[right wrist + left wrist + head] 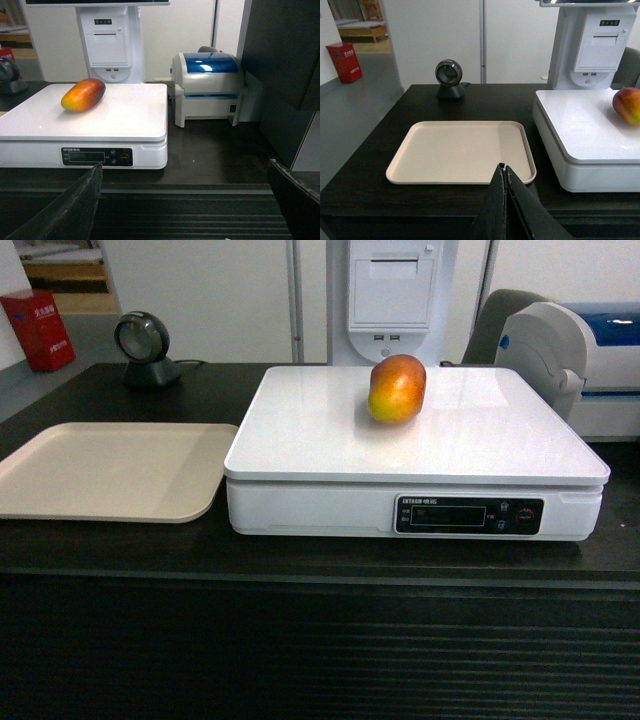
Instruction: Place dark red mango on scale at checkout
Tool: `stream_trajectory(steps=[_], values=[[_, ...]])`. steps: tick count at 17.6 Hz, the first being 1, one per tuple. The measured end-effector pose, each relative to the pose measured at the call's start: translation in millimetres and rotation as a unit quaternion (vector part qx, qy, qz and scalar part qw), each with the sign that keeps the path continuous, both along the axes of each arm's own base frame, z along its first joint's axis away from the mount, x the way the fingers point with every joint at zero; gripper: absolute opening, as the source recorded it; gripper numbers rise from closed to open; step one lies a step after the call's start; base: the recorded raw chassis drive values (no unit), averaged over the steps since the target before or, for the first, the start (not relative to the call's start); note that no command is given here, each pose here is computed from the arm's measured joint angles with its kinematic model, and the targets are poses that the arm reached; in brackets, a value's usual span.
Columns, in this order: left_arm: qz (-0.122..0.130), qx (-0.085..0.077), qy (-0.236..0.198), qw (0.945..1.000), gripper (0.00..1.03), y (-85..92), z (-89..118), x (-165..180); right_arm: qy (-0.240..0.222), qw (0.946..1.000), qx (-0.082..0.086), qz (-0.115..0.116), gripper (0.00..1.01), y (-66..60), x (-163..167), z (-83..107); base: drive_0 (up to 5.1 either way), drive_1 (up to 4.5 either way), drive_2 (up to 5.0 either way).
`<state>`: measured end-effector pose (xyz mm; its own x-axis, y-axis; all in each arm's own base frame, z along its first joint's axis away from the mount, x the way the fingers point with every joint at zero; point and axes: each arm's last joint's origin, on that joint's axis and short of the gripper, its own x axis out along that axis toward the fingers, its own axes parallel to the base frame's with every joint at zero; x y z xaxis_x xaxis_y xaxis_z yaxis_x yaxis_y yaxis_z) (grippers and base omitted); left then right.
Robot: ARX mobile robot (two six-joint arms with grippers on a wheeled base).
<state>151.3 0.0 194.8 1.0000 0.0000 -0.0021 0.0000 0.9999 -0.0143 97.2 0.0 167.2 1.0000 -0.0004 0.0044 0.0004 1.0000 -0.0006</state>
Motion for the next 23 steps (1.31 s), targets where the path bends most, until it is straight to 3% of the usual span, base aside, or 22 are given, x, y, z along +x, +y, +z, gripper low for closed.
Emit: stream_trajectory(steps=[11,12,23], values=[[0.000,0.000,-0.014,0.9999,0.02,0.0,-23.1,-28.4,0.000,1.0000,0.000,0.000,0.98,0.0,0.0,0.0,0.0,0.00,0.0],[0.000,0.000,0.002,1.0000,0.02,0.0,-26.8,-29.6,0.000,1.0000,0.000,0.000,0.98,0.0,0.0,0.0,0.0,0.00,0.0],[0.000,0.000,-0.005,1.0000,0.02,0.0,-25.7,-42.6,0.000,1.0000,0.000,0.000,0.98,0.0,0.0,0.0,0.0,0.00,0.0]])
